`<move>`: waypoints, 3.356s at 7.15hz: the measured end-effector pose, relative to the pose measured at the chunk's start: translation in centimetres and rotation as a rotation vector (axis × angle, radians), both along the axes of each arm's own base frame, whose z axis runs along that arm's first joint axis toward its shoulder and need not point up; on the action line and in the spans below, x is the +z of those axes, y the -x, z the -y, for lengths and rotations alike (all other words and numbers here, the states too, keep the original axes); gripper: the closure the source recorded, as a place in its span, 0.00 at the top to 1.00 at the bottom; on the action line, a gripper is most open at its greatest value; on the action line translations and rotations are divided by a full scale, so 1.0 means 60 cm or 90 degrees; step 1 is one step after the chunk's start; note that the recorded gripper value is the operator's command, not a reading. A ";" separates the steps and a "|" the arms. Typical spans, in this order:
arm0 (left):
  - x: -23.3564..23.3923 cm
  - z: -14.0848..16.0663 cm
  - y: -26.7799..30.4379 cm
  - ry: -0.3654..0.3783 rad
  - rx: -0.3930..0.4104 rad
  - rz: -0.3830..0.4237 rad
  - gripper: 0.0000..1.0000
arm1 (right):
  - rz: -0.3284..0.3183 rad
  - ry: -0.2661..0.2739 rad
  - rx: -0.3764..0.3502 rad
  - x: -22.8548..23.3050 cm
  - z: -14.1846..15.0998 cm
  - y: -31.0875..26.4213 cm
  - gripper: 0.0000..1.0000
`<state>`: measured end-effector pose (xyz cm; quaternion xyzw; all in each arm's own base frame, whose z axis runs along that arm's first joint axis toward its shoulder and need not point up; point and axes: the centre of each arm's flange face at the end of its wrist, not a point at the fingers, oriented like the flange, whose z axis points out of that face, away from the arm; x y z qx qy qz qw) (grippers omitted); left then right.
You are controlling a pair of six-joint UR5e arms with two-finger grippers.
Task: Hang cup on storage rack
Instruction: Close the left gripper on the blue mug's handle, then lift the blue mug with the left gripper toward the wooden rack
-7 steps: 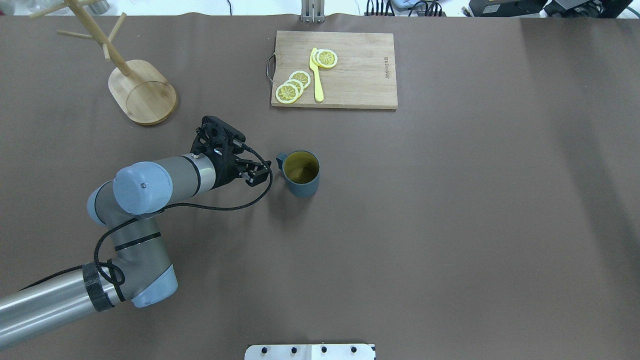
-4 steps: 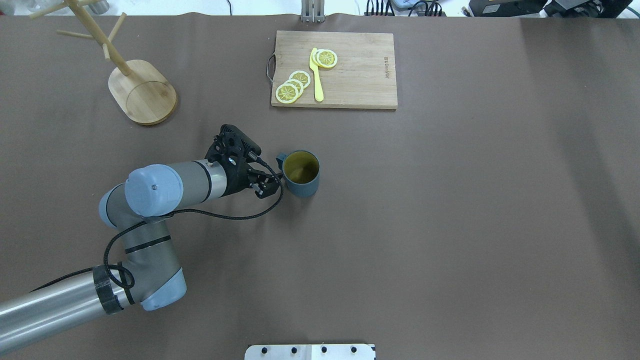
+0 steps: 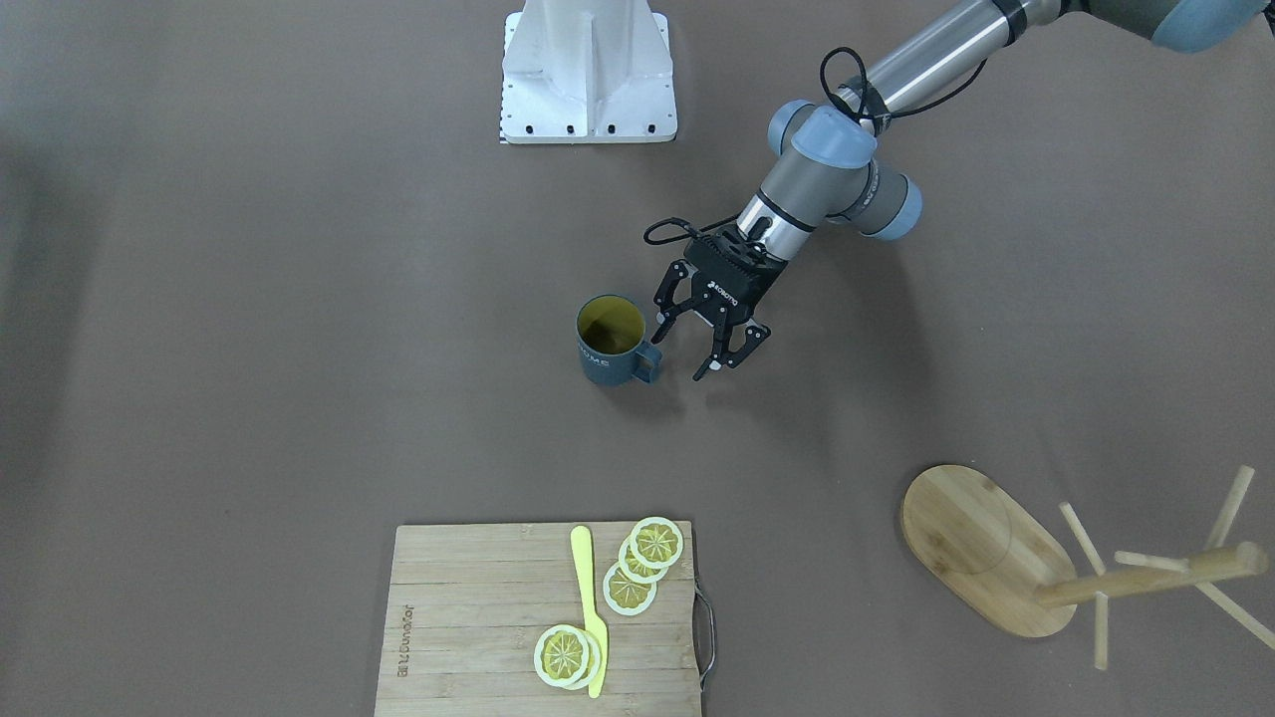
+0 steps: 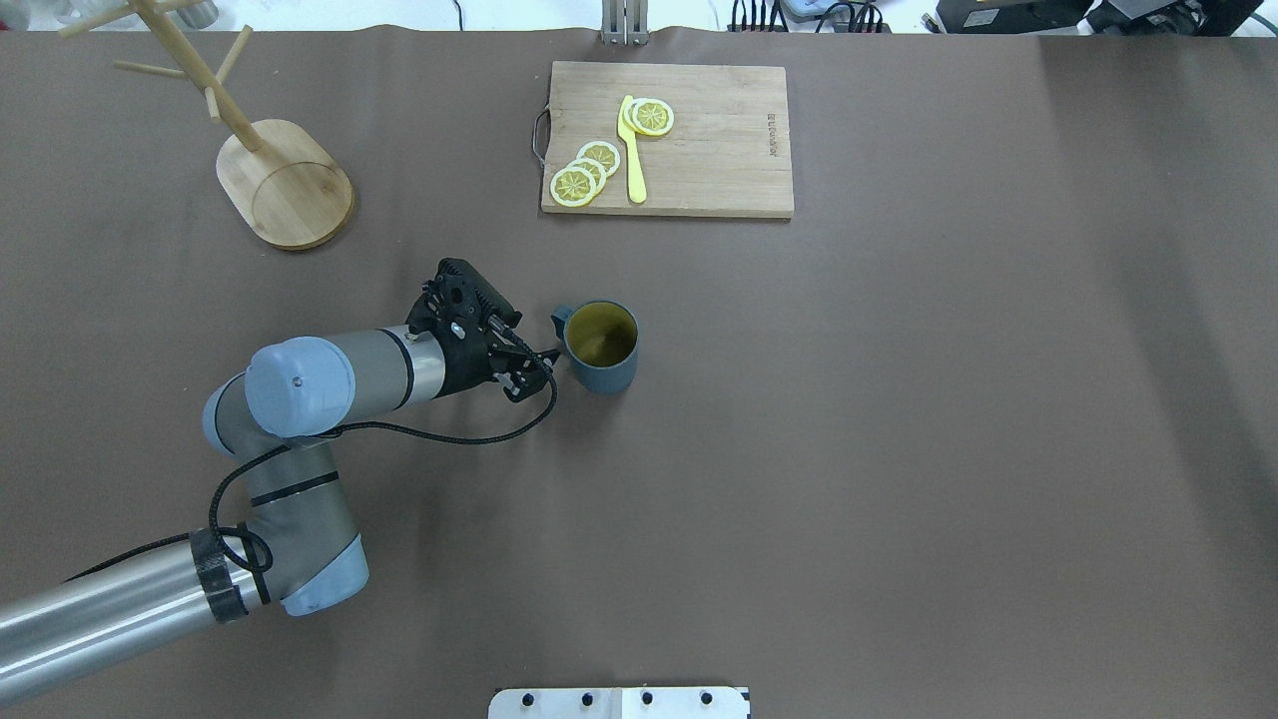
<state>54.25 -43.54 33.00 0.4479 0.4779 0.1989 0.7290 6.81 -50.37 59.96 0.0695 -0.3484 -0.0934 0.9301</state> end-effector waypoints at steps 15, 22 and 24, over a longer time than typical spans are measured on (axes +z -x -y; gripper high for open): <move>-0.026 0.018 -0.031 0.026 -0.006 -0.021 0.34 | -0.002 -0.003 0.000 -0.003 0.002 0.000 1.00; -0.046 0.021 -0.033 0.084 -0.015 -0.066 0.00 | -0.002 -0.003 -0.001 -0.003 0.002 0.000 1.00; -0.059 0.039 -0.019 0.145 -0.036 -0.113 0.00 | -0.002 -0.001 -0.002 0.000 -0.001 0.000 1.00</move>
